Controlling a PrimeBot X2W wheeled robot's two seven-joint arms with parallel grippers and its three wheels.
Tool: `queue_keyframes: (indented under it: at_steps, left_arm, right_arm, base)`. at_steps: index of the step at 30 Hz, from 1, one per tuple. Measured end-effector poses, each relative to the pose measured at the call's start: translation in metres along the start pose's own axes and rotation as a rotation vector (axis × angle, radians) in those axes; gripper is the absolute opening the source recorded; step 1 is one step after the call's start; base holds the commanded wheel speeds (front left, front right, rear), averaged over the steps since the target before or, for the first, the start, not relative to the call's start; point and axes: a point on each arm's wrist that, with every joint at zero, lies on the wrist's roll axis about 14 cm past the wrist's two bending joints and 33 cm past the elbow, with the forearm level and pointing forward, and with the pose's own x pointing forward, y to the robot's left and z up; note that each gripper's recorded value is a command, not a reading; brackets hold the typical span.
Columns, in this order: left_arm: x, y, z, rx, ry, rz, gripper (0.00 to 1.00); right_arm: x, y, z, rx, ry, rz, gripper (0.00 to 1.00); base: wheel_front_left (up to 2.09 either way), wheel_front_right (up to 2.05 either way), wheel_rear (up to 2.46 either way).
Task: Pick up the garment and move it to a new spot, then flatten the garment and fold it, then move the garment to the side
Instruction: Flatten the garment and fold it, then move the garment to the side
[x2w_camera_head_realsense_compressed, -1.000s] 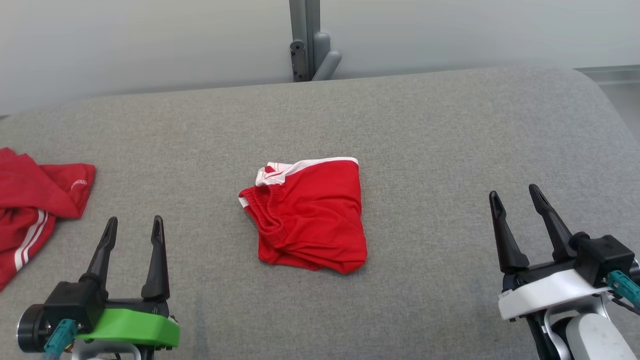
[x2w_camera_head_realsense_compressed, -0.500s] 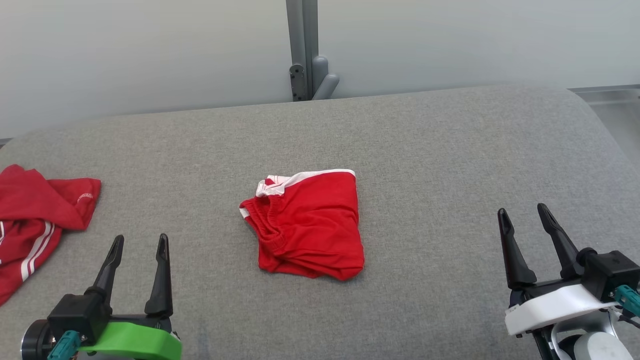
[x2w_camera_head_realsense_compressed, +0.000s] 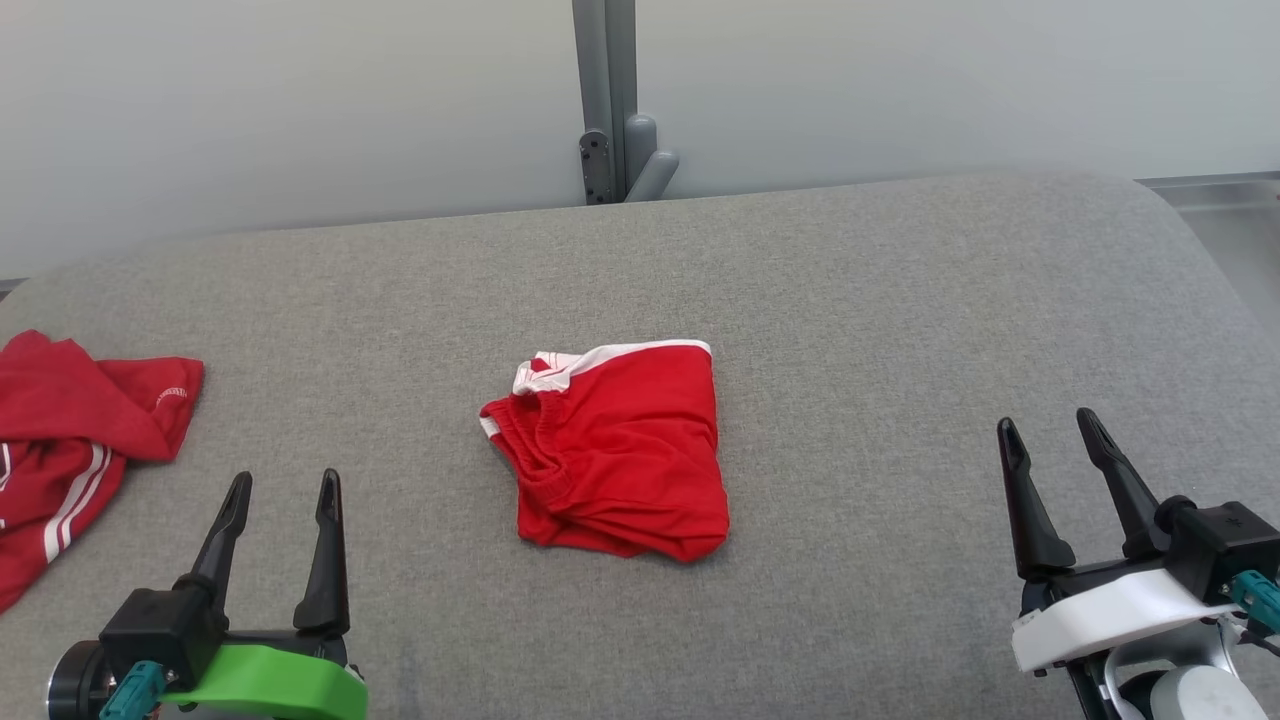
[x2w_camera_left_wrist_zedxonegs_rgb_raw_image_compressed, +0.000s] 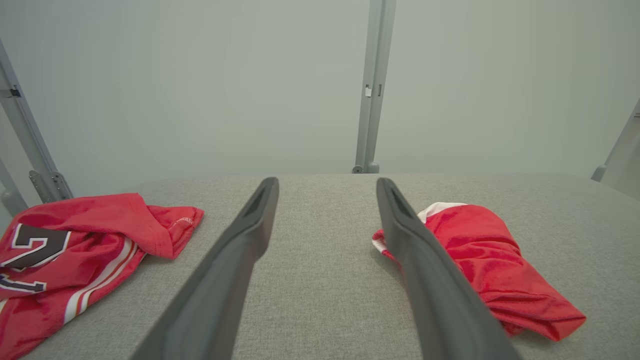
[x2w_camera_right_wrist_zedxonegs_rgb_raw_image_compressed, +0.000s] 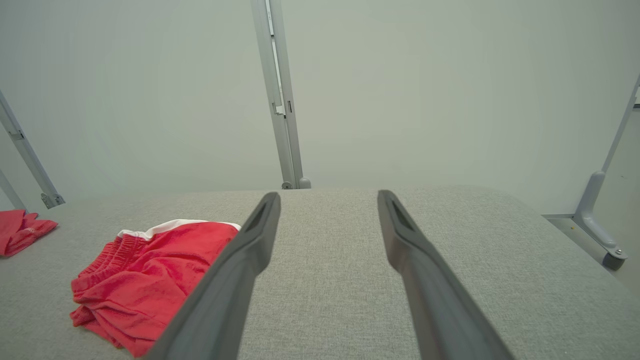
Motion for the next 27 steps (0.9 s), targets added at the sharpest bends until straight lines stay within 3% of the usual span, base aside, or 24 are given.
queue_keyframes:
  at_steps: [18, 27]
  left_arm:
    - [0.004, 0.003, 0.012, -0.01, -0.044, 0.016, 1.0]
    - [0.026, 0.009, 0.037, -0.018, -0.144, 0.028, 1.0]
  right_arm:
    - [0.009, 0.003, -0.017, 0.01, 0.052, 0.016, 1.0]
    - [0.054, 0.031, -0.051, 0.041, 0.128, 0.132, 1.0]
  base:
    - [0.0, 0.0, 0.0]
    - [0.0, 0.0, 0.0]
